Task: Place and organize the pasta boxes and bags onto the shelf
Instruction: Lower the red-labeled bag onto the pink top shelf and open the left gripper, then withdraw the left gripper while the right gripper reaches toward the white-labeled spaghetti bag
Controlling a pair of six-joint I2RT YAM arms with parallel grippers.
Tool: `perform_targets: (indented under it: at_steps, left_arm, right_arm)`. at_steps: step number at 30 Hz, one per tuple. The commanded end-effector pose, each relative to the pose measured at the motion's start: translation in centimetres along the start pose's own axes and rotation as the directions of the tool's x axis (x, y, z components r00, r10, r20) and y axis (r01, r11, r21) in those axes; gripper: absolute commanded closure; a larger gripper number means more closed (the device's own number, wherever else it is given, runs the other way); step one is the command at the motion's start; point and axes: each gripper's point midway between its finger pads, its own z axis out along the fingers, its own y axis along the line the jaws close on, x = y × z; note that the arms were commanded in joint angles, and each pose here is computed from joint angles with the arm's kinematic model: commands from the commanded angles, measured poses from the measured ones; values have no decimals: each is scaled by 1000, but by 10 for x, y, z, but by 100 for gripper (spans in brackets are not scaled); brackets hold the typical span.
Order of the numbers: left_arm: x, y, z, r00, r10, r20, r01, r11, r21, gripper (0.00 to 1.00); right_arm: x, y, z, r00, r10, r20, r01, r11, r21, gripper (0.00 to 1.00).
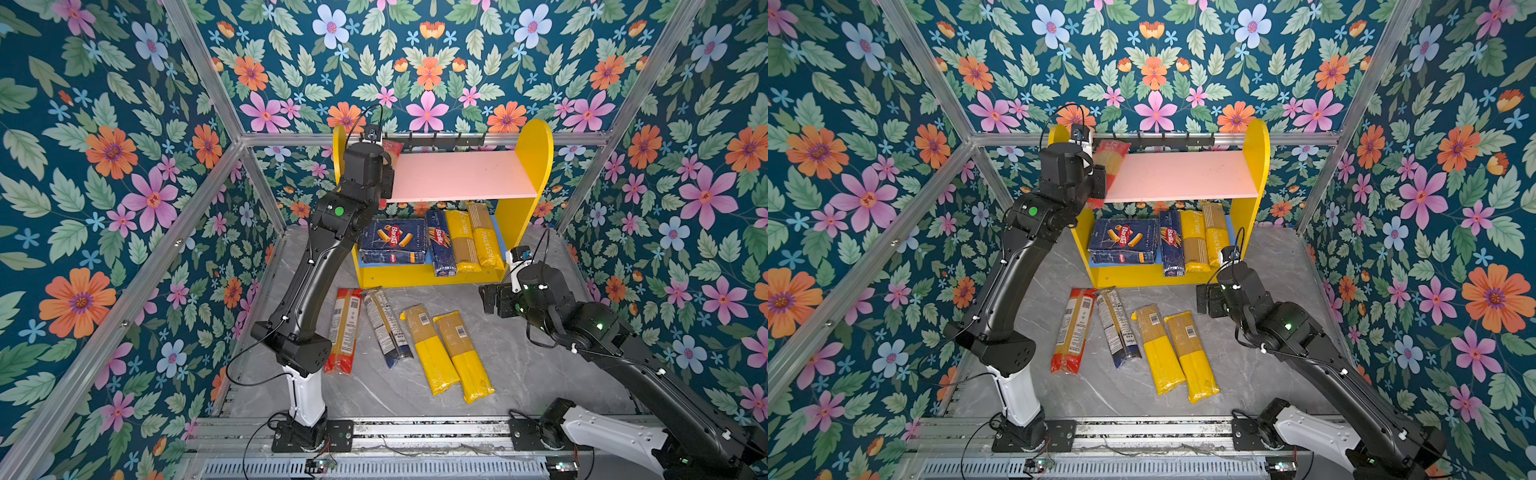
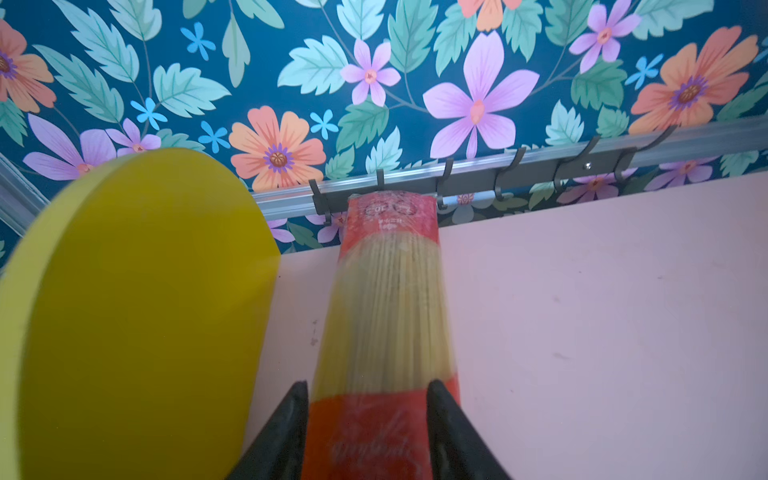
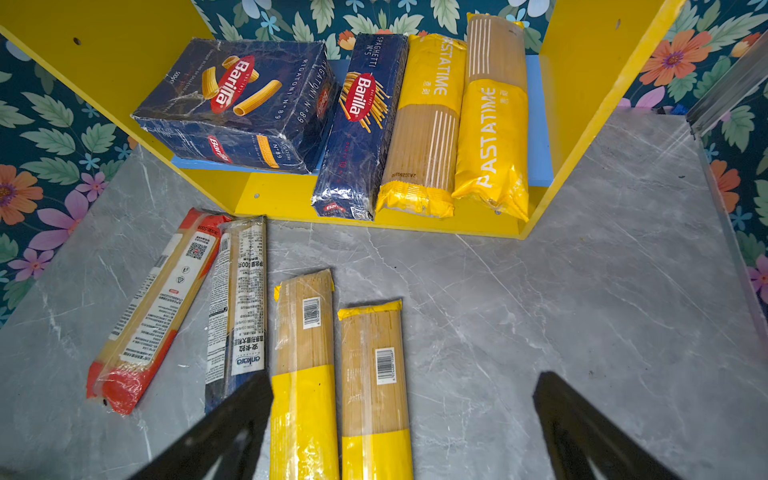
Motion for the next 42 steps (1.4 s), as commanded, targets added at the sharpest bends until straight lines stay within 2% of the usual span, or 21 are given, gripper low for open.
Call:
perform_targets:
  at_steps: [1,8,11,12,15,21,25,30,35,38,42]
  left_arm:
    - [-14,2,-4,998,-34,50,34,999,4,50]
    - [-18,-4,-20,995,-85,54,80,993,87,50]
    - [-16,-8,-33,993,-114,40,108,984,139,45]
    - [-16,-9,-39,992,-123,37,116,981,156,41]
    - [-8,-8,-60,990,-141,20,135,976,170,19]
    - [20,28,-115,973,-232,5,229,965,130,0]
    - [65,44,-143,960,-274,-54,278,955,106,0]
    - [147,50,-157,936,-294,-194,310,949,58,0]
    - [226,65,-176,910,-300,-287,309,951,-14,0]
    - [257,77,-185,898,-296,-325,288,955,-74,0]
    - [276,79,-189,885,-296,-358,282,955,-91,0]
  right_arm:
    - [-5,-2,-4,1000,10,25,-11,1000,8,1]
    - [-2,-2,-6,1000,14,5,-14,1000,2,1]
    - [2,0,-7,1000,26,-14,-26,1000,-12,1]
    - [4,0,-7,999,34,-21,-34,999,-15,1]
    - [13,2,-7,997,56,-49,-58,998,-35,1]
    - [39,20,-7,993,63,-102,-72,994,-88,1]
    - [59,44,-2,989,27,-142,-44,992,-118,1]
    - [87,75,11,980,-2,-201,-31,986,-162,1]
    - [108,109,26,967,-45,-250,-7,979,-205,1]
    - [116,132,37,960,-51,-275,-22,967,-254,1]
    - [132,160,59,948,-65,-312,-37,950,-309,1]
